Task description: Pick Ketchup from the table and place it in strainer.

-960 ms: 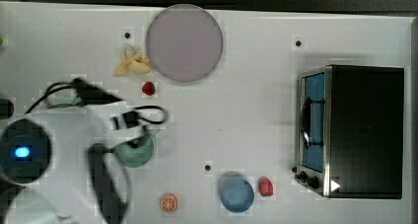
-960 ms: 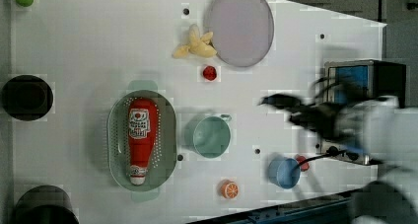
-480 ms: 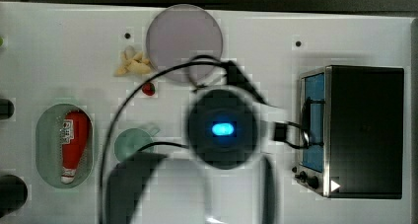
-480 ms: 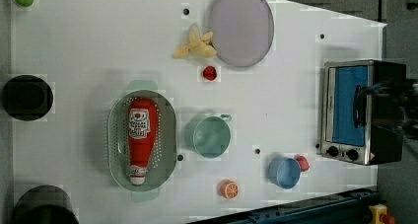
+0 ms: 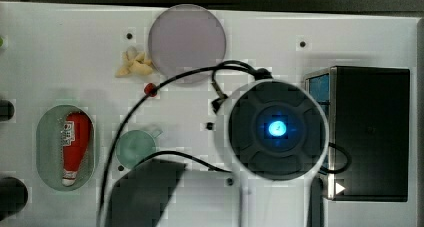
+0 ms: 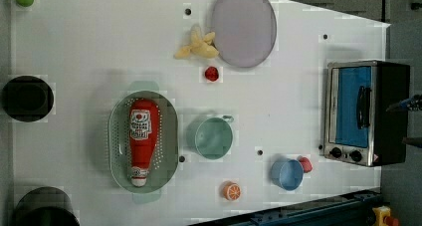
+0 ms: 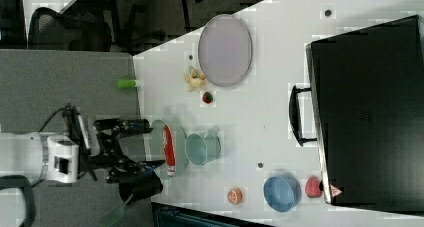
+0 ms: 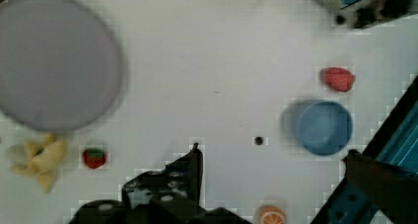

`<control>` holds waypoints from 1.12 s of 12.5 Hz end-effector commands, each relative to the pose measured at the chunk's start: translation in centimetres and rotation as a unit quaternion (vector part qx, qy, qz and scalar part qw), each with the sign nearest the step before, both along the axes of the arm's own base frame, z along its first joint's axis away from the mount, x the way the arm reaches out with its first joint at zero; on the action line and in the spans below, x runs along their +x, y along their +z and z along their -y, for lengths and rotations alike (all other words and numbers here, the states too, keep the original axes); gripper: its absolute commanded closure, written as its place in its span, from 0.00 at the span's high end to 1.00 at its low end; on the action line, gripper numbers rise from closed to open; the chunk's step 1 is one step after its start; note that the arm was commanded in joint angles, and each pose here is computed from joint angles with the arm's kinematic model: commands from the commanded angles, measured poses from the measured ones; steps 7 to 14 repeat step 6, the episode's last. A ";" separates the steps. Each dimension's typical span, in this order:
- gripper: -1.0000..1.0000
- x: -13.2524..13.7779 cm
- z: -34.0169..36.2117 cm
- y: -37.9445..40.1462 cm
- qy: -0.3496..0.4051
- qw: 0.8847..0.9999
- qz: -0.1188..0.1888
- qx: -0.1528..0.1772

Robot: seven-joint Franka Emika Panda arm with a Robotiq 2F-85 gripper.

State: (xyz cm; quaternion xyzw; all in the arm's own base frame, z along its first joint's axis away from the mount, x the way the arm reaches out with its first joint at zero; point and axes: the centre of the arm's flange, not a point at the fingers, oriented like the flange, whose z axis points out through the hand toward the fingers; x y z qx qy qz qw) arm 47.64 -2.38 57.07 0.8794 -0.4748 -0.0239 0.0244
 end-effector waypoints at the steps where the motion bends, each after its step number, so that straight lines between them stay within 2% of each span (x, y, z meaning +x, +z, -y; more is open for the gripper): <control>1: 1.00 -0.1 -2.6 2.7 0.010 1.000 0.027 0.004; 6: 1.00 -0.3 -2.8 2.8 0.019 0.999 0.023 0.027; 14: 1.00 -0.3 -2.8 2.8 0.019 0.999 0.023 0.027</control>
